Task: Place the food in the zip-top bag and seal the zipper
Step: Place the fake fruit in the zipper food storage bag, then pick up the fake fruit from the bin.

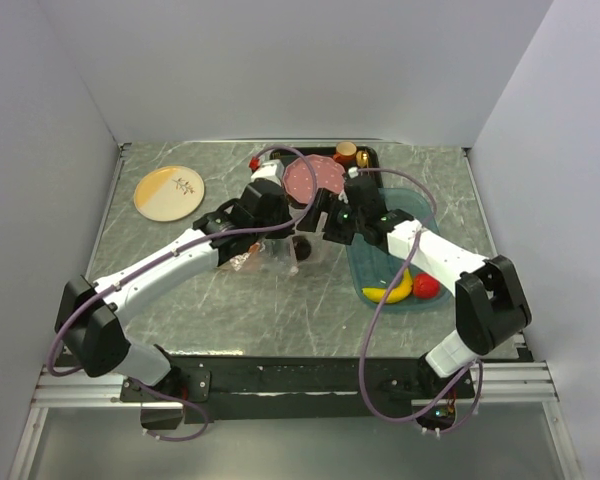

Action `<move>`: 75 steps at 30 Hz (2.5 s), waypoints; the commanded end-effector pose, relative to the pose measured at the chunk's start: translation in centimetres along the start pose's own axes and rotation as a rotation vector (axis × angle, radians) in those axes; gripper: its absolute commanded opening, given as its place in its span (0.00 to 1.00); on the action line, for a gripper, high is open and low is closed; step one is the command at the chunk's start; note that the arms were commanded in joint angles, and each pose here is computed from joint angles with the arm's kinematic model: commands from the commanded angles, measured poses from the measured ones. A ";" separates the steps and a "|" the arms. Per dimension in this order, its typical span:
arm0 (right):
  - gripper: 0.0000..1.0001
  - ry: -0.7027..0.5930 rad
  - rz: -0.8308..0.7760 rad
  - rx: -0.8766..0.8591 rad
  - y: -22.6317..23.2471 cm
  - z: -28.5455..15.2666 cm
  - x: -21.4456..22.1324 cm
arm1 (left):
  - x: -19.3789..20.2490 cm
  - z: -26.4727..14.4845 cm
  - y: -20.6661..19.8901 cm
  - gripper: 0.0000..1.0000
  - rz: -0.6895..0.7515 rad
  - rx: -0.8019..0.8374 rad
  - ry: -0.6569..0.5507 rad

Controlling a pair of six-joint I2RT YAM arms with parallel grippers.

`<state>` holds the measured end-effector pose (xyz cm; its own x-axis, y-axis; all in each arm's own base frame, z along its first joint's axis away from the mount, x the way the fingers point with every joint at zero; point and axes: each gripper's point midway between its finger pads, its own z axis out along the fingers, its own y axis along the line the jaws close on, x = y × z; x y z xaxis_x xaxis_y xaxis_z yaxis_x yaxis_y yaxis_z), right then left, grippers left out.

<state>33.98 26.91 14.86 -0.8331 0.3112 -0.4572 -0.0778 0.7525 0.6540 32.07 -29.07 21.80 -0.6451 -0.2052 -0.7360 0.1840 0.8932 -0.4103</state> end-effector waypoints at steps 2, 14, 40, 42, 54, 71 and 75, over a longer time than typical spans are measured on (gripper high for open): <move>0.94 -0.135 -0.028 0.031 1.0 -3.6 -3.3 | -1.8 -1.1 -0.8 0.01 -0.017 0.032 -0.055; 0.98 -0.318 0.022 0.485 -11.9 -14.4 -5.4 | -0.8 -0.3 -1.0 0.01 -0.014 0.053 -0.027; 0.95 -0.200 0.335 0.825 -22.3 -13.3 4.6 | -1.4 -0.4 -0.3 0.01 -0.001 0.034 -0.051; 0.94 -0.193 0.335 0.834 -22.5 -13.1 4.5 | -1.5 -0.4 -0.2 0.01 -0.001 0.034 -0.053; 0.84 -0.128 0.353 0.779 -23.3 -9.5 5.5 | -1.3 -0.3 0.2 0.01 -0.006 0.029 -0.048; 0.44 -0.300 0.257 0.597 -18.6 -10.8 -0.1 | -1.1 -0.2 0.4 0.01 0.001 0.023 -0.035; 0.45 -0.370 0.212 0.457 -15.5 -11.6 -2.1 | -1.2 -0.2 0.3 0.01 -0.004 0.023 -0.035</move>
<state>27.78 6.66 7.25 -0.6320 0.6011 -0.4892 0.5036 0.7983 0.3303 32.48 -28.49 20.92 -0.6479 -0.2044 -0.7338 0.1813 0.8943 -0.4091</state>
